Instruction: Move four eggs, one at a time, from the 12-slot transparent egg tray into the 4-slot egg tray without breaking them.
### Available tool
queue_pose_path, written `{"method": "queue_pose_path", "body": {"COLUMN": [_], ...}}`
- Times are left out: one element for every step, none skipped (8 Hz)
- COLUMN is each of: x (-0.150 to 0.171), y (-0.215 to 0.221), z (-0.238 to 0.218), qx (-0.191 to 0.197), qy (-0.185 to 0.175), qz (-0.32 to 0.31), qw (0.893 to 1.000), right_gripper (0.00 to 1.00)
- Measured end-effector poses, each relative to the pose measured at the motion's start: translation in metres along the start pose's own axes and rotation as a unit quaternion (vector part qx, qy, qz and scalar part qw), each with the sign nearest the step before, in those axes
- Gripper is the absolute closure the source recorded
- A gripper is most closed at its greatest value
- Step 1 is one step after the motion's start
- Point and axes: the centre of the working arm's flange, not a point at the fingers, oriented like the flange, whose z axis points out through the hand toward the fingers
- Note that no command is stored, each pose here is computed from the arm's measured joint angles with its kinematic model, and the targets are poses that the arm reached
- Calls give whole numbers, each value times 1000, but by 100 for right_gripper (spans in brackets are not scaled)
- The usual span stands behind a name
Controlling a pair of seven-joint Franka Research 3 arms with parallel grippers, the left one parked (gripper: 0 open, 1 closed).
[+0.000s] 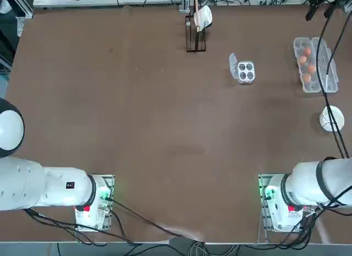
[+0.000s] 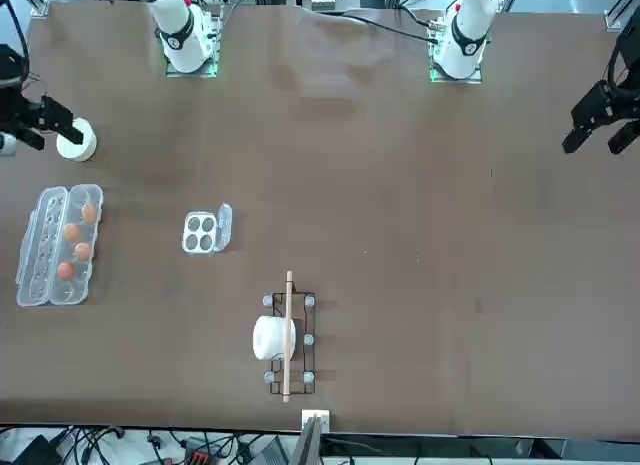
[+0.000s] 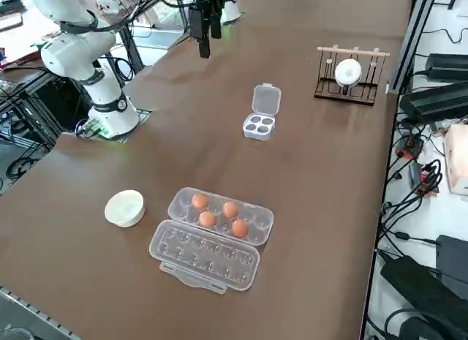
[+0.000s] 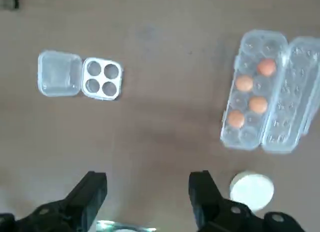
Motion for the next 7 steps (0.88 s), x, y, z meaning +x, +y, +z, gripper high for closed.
{"method": "queue_pose_path", "body": {"x": [0, -4, -11, -18, -21, -18, -12], "y": [19, 49, 82, 106, 119, 121, 120], "z": [9, 26, 48, 71, 91, 106, 121], "qx": [-1, -2, -4, -7, -9, -8, -6], "qy": [6, 12, 19, 25, 27, 25, 23], "qz": [-58, -102, -136, -167, -199, -229, -259], "qw": [998, 995, 991, 986, 980, 973, 966], "right_gripper": [0, 0, 0, 0, 0, 0, 0]}}
